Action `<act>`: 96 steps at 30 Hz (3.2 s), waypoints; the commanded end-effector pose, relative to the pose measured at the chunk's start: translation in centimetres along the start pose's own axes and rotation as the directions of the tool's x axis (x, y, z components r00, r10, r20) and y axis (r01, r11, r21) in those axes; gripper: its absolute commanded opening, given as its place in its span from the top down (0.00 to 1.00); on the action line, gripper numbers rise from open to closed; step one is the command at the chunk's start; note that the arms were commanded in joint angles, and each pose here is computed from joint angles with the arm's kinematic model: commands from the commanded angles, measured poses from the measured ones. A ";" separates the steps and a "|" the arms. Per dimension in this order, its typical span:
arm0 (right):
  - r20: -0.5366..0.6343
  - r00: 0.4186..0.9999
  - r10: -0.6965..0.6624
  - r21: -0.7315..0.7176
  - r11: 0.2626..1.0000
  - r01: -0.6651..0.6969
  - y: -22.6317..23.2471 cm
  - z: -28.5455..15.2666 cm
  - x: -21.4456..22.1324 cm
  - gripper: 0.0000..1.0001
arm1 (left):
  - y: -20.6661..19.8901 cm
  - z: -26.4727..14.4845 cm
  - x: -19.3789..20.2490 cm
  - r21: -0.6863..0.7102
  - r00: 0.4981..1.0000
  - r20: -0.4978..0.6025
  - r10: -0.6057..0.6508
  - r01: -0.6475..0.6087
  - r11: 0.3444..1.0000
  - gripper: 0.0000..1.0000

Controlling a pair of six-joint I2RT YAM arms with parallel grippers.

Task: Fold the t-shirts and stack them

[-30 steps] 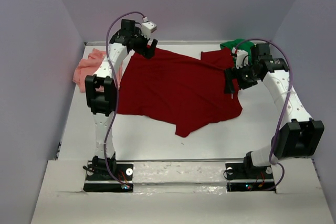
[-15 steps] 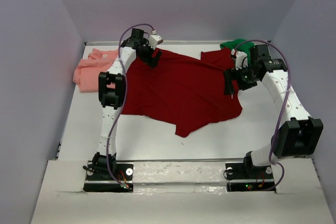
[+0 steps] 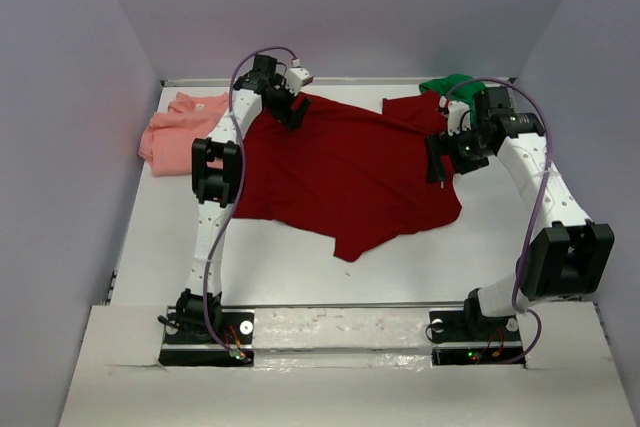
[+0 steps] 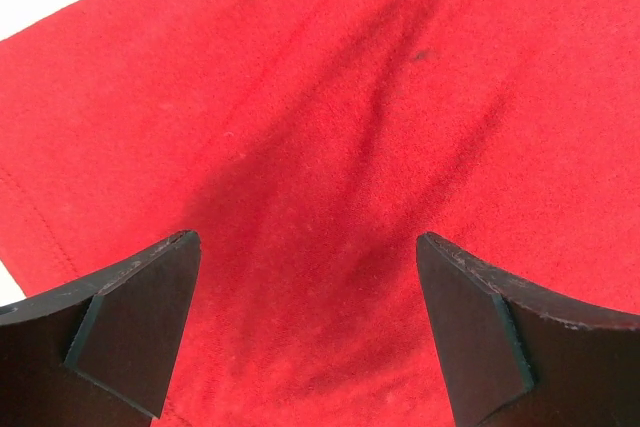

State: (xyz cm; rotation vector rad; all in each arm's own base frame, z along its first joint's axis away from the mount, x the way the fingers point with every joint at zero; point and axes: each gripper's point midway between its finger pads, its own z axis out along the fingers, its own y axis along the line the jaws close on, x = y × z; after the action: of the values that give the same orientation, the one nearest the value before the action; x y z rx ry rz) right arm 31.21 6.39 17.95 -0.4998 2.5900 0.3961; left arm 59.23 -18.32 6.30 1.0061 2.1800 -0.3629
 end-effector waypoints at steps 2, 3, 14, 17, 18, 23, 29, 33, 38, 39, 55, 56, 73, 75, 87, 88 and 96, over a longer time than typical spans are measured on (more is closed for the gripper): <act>0.032 0.999 -0.004 0.014 1.000 0.004 0.0 -0.9 -0.2 0.00 | -0.3 0.1 0.0 -0.008 1.000 -0.012 -0.019 0.019 1.000 0.01; 0.036 0.999 -0.004 0.015 1.000 0.004 0.1 -1.0 -0.2 0.00 | -0.2 0.1 0.1 -0.013 1.000 -0.016 -0.023 0.023 1.000 0.01; 0.046 0.999 -0.005 0.016 1.000 0.004 0.3 -1.4 -0.1 0.00 | 0.4 1.5 3.2 -0.054 0.992 -0.106 -0.067 0.061 0.997 0.01; 0.052 0.999 -0.007 0.016 1.000 0.006 0.4 -1.7 -0.1 0.00 | 0.6 1.6 3.7 -0.045 0.991 -0.103 -0.081 0.076 0.996 0.01; 0.051 0.999 -0.006 0.017 1.000 0.006 0.4 -1.7 -0.1 0.00 | 0.7 1.6 3.7 -0.053 0.991 -0.101 -0.087 0.082 0.995 0.01; 0.052 0.999 -0.005 0.017 1.000 0.005 0.4 -1.8 -0.1 0.00 | 1.8 1.8 4.1 -0.106 0.988 -0.114 -0.102 0.090 0.990 0.01; 0.051 0.999 -0.005 0.006 1.000 0.005 0.5 -1.6 -0.2 0.00 | 5.9 1.4 6.6 -0.315 0.972 -0.183 -0.150 0.086 0.945 0.01; 0.048 0.999 -0.005 -0.006 1.000 0.005 0.7 -1.4 -0.1 0.00 | 8.1 0.5 8.0 -0.398 0.960 -0.194 -0.200 0.110 0.911 0.01; 0.044 0.999 -0.004 -0.017 1.000 0.005 0.8 -1.2 0.0 0.00 | 10.2 -0.7 9.6 -0.476 0.945 -0.211 -0.249 0.123 0.871 0.01; 0.045 0.999 -0.004 -0.018 1.000 0.005 0.8 -1.2 0.0 0.00 | 10.2 -0.8 9.7 -0.477 0.944 -0.214 -0.251 0.124 0.870 0.01; 0.181 0.976 -0.122 0.012 0.992 0.122 -1.2 1.0 -5.2 0.00 | 4.7 -12.6 -5.6 -0.328 0.989 0.088 -0.122 0.144 0.934 0.01; 0.208 0.967 -0.149 0.032 0.989 0.145 -1.6 0.6 -6.6 0.00 | 4.1 -15.4 -7.7 -0.332 0.986 0.138 -0.095 0.137 0.933 0.01; 0.096 0.989 -0.110 0.217 0.972 0.086 -15.3 14.1 -13.3 0.00 | -5.3 -33.1 -3.3 -0.446 0.972 0.227 -0.060 0.158 0.881 0.01; 0.100 0.992 -0.082 0.236 0.970 0.057 -17.1 15.3 -13.9 0.00 | -6.4 -34.5 -1.2 -0.474 0.974 0.217 -0.068 0.166 0.865 0.01; 0.157 0.977 0.147 0.244 0.953 -0.182 -25.2 15.4 -13.7 0.00 | -8.8 -44.4 1.3 -0.597 0.961 0.273 -0.039 0.201 0.777 0.01; 0.161 0.975 0.151 0.251 0.949 -0.189 -25.4 15.4 -13.7 0.00 | -8.7 -44.7 1.5 -0.603 0.961 0.273 -0.042 0.205 0.771 0.01; 0.151 0.970 0.188 0.450 0.861 -0.237 -32.2 12.9 -11.2 0.00 | -8.9 -44.4 3.5 -0.597 0.961 0.265 -0.084 0.232 0.768 0.01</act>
State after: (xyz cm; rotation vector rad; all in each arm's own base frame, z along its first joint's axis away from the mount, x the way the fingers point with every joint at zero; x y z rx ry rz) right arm 58.56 -10.99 5.31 -0.0878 2.5384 0.0281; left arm 29.92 0.04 36.75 0.3792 1.9271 0.1846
